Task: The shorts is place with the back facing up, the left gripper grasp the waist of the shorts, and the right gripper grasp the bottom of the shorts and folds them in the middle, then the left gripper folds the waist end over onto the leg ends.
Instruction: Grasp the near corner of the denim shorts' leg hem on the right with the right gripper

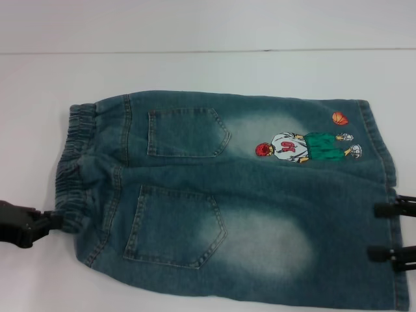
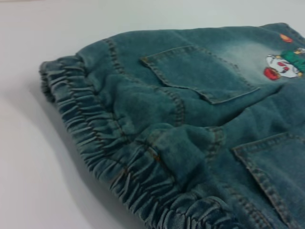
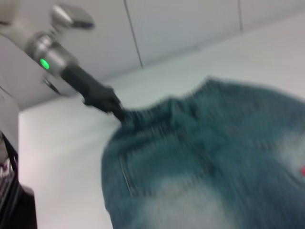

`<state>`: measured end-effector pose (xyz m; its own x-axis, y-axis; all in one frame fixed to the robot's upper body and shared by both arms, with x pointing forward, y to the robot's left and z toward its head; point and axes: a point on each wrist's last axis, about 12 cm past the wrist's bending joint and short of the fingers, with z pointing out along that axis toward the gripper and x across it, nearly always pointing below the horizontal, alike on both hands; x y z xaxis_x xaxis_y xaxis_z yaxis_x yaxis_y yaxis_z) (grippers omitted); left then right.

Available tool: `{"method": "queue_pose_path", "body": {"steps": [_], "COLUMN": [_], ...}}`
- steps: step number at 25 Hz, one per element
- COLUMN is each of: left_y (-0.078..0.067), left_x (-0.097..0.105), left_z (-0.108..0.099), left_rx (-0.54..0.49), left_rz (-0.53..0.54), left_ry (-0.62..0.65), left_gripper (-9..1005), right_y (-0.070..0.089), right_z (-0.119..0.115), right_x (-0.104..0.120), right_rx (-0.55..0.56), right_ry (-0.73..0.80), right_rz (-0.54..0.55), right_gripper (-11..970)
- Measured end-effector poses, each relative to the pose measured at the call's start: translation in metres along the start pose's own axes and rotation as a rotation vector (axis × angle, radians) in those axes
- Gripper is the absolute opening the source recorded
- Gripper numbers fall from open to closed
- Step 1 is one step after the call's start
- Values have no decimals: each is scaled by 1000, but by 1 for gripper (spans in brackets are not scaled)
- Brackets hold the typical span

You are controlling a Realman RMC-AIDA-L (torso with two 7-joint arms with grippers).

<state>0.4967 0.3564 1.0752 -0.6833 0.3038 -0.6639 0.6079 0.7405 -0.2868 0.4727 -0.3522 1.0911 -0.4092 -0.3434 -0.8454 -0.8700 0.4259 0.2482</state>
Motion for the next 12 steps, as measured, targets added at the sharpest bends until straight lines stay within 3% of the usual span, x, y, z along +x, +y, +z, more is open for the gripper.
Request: {"method": "queue_pose_path", "body": {"steps": [7,12], "left_y": [-1,-2], "left_x": [-2,-4], "left_z": [2,5], "left_rx": [12,18], "left_rz": [3,6], "left_ry": [0,-2], "left_gripper": [62,63], "right_y": [-4,-10], "right_z": [-26,-27], "right_x": [-14,-21], "right_rx": [23,41], "right_ry": [256,486], "right_rz": [164,256], "right_gripper": [944,944]}}
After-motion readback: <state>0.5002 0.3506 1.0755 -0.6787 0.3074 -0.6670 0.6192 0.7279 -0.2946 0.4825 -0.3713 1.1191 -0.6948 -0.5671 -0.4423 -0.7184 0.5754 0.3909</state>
